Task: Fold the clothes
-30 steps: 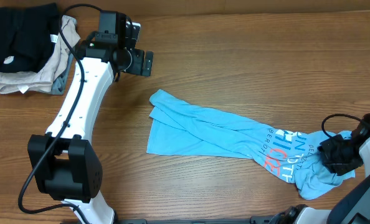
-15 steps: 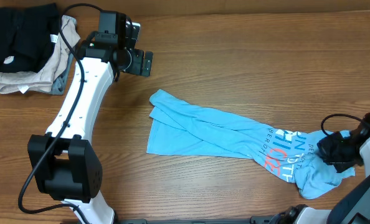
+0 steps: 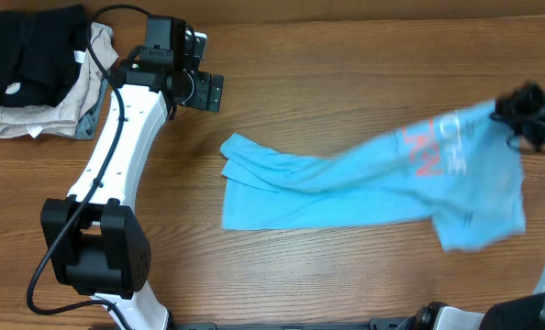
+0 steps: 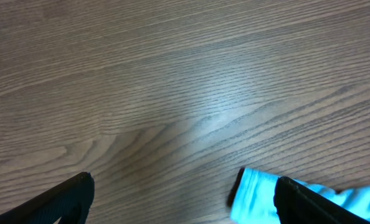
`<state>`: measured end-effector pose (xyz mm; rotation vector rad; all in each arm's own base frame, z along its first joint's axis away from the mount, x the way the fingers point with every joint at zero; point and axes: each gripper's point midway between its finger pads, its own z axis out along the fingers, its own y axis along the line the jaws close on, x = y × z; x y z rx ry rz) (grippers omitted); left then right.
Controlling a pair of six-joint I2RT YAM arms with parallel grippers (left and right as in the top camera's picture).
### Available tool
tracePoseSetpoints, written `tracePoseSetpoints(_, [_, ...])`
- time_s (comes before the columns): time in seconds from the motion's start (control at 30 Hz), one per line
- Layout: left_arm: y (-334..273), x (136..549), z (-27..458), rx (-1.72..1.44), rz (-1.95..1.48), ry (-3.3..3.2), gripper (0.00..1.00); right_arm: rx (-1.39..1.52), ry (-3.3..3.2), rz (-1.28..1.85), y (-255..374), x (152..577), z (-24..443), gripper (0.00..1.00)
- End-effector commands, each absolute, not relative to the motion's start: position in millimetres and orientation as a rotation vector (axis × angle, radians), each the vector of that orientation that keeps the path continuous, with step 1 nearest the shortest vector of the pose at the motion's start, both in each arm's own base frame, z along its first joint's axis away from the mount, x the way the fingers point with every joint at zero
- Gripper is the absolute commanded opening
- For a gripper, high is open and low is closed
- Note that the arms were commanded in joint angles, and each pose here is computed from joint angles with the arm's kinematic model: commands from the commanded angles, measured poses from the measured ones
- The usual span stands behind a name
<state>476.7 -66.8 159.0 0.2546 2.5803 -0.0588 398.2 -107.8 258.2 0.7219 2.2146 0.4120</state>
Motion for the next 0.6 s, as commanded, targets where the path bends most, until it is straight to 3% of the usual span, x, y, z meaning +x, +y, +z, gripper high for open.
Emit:
tracePoseSetpoints(0.0, [-63.4,481.7,161.8,0.263,-0.043,2.567,0.93,0.756,2.137,0.378,-104.1,428.3,264.4,0.04])
tracePoseSetpoints(0.17, [-63.6,482.4,162.2,0.263,-0.043,2.564,0.95,0.717,2.125,0.347,-108.0,485.8,220.6,0.04])
tracePoseSetpoints(0.2, [-63.6,482.4,162.2,0.263,-0.043,2.564,0.94,0.718,2.134,0.349,-110.1,496.3,204.9,0.17])
tracePoseSetpoints(0.27, [-63.7,482.2,162.1,0.264,-0.043,2.565,0.95,0.736,2.162,0.353,-113.2,506.4,178.5,0.57])
tracePoseSetpoints(0.33, [-63.5,481.6,161.7,0.264,-0.043,2.568,0.97,0.758,2.187,0.352,-116.2,506.3,164.8,0.84])
tracePoseSetpoints(0.37, [-63.4,481.6,161.7,0.264,-0.043,2.568,0.98,0.764,2.192,0.354,-116.9,504.8,163.5,0.92])
tracePoseSetpoints(0.43, [-63.4,481.4,161.6,0.264,-0.044,2.569,1.0,0.766,2.193,0.368,-117.7,500.8,171.2,0.99])
tracePoseSetpoints(0.57, [-66.9,477.1,159.3,0.275,-0.062,2.586,1.0,0.779,2.225,0.409,-112.2,480.5,198.4,1.0])
